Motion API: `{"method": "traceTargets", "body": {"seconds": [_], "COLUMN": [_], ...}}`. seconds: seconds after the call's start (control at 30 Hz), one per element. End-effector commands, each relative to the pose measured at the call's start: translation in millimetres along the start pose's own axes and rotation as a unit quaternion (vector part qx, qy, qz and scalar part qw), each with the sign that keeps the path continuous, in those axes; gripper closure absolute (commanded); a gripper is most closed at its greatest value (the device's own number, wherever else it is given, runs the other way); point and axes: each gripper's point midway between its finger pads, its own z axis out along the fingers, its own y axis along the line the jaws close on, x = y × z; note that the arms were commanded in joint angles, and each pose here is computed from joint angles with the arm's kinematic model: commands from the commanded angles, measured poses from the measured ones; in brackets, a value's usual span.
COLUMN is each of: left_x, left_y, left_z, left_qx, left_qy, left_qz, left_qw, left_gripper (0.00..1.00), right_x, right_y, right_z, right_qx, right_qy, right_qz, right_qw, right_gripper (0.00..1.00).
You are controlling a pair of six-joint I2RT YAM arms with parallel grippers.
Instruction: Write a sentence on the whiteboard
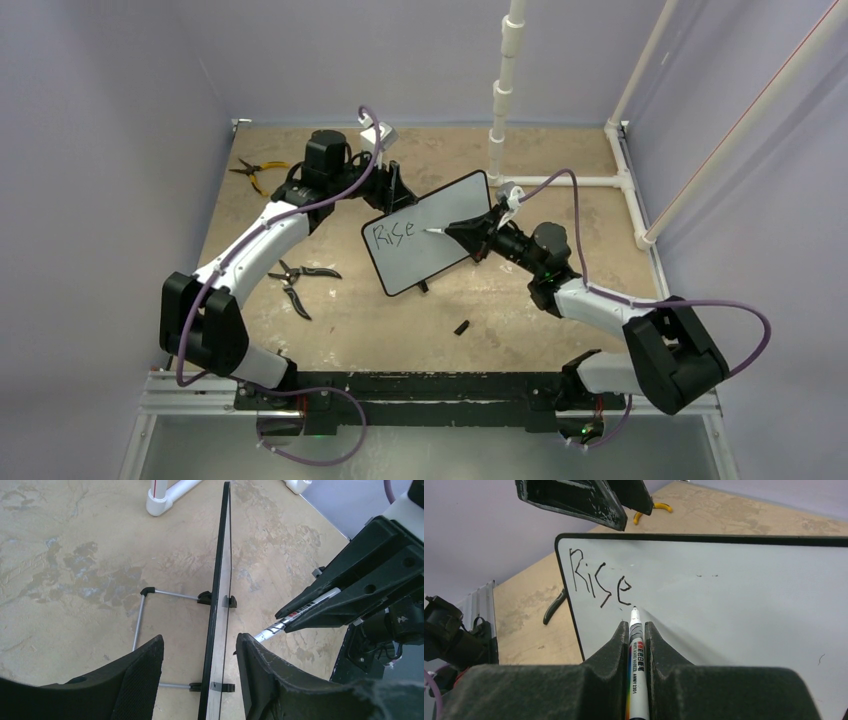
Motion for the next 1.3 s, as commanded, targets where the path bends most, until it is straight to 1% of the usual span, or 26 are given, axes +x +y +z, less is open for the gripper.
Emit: {"method": "traceTargets", "body": {"seconds": [0.0,0.3,0.63,0.8,1.03,1.27], "left_x": [-7.7,2.5,9.3,11.4,12.0,11.4], "left_y": [-5.9,-7.8,-7.8,-7.1,-6.6,-6.6], "left_z": [5.4,12.3,16.0,17.0,18.1,20.2], "left_qx": [0.019,0.03,0.035,0.036,0.037,0.039], "left_qy": [-0.013,-0.004,0.004,0.006,0.007,0.006], "left_qz": [0.021,0.014,0.011,0.01,0.01,0.008], "left_qw": [1.0,0.999,0.999,0.999,0.999,0.999], "left_gripper": [0.47,0.54,0.71,0.77,0.81,0.81], "right_x": [-17.2,-12.2,-6.8,-1.1,8.5,7.8], "right_y": [-1.6,-4.9,-13.9,-18.1,-15.9,-4.4], "right_z": [8.5,15.0,19.1,18.5,14.1,11.0], "right_qx": [-0.004,-0.007,0.01,0.02,0.016,-0.012], "right_qy": [-0.021,-0.014,-0.008,0.001,0.015,0.02], "right_qz": [-0.021,-0.016,-0.009,-0.005,-0.001,-0.006], "right_qw": [1.0,1.0,1.0,1.0,1.0,1.0], "right_gripper": [1.0,1.0,1.0,1.0,1.0,1.0]}}
